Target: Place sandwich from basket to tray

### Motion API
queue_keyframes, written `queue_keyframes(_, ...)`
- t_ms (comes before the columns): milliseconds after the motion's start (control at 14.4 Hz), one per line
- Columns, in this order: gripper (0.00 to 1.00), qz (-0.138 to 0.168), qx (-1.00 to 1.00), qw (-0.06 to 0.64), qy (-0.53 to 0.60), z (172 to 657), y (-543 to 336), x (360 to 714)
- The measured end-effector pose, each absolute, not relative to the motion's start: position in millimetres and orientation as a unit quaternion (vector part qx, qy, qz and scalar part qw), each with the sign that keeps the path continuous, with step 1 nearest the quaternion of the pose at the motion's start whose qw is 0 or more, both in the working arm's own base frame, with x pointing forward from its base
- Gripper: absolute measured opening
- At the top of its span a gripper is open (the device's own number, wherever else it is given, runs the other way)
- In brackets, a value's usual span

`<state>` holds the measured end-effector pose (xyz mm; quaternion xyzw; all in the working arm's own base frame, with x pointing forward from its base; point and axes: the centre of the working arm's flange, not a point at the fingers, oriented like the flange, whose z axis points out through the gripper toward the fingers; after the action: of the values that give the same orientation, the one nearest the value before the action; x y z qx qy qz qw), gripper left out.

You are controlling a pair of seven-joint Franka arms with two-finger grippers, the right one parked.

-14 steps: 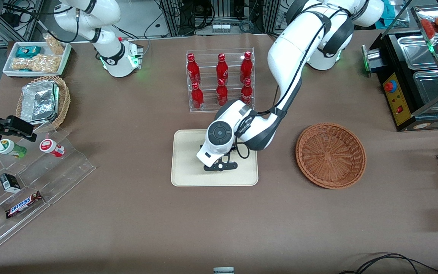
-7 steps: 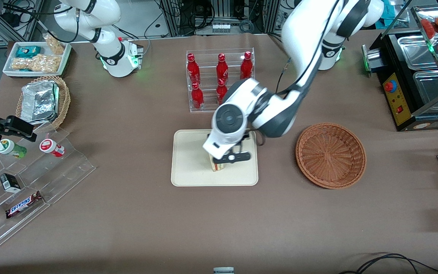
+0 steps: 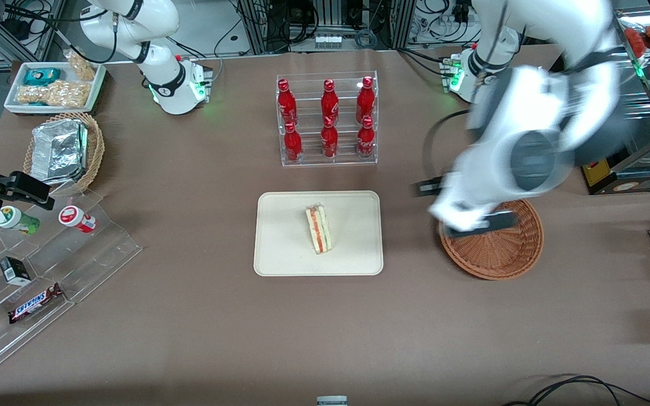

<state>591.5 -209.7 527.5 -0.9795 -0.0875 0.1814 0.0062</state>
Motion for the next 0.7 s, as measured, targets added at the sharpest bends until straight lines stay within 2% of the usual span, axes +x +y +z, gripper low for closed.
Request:
queue_keyframes(209,1.0,0.208,-0.974,-0.012,-0.092,549,-91,586)
queue_keyframes(348,1.0,0.206,-0.973,-0.023,-0.099,560,-37,582)
queue_keyframes(696,1.0,0.2,-0.974,-0.011,-0.108,567,-16,579)
